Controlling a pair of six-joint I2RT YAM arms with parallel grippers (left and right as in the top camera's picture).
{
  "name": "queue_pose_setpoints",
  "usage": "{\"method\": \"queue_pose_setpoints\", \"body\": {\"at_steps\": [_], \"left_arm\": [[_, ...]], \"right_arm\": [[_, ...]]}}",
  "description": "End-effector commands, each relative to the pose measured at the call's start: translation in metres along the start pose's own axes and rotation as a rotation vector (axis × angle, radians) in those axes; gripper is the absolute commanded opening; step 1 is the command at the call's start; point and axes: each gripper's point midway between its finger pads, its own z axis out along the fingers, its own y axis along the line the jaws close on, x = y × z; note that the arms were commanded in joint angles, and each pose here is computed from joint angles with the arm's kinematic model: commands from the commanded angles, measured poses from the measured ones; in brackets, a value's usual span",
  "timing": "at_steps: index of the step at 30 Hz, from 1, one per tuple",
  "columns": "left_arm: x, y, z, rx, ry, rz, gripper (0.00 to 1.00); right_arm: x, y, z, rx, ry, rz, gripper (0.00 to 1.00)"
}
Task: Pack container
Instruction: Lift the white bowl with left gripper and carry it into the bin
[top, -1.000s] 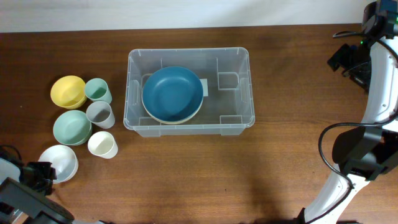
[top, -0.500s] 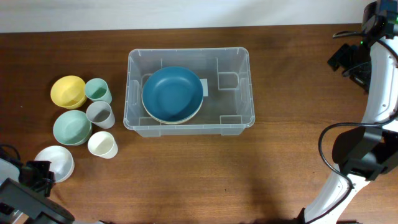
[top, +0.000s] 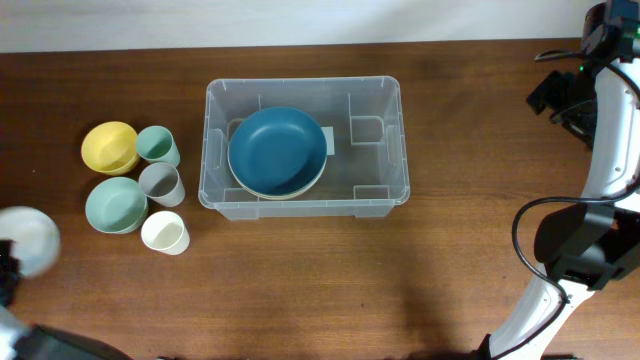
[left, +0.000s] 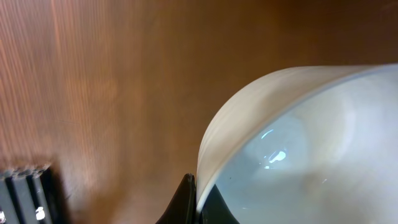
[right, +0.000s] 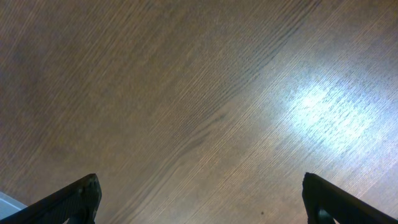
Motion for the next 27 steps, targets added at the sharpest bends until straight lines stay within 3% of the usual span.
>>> {"method": "queue_pose_setpoints", "body": {"at_steps": [1,5,12,18,23,27], "left_arm": [[-0.001,-0.054,-0.076,0.275,-0.098,0.068,0.01],[0.045,-0.126,-0.137,0.557,-0.084,0.268,0.01],[0.219,-0.239,-0.216,0.924,-0.116,0.908,0.01],[0.350,-0.269,-0.217,0.950,-0.222,1.195,0.01],[0.460,-0.271,-0.184,0.968,-0.148,1.413,0.01],[0.501,-0.270,-0.139,0.899,-0.101,1.513,0.01]], "right_arm": [[0.000,0.000,0.004,0.007,0.007,0.008,0.99],[0.000,0.000,0.004,0.007,0.007,0.008,0.99],[0.000,0.000,0.004,0.007,0.007,0.008,0.99],[0.000,0.000,0.004,0.007,0.007,0.008,0.99],[0.000,0.000,0.004,0.007,0.007,0.008,0.99],[0.000,0.000,0.004,0.007,0.007,0.008,0.99]]}}
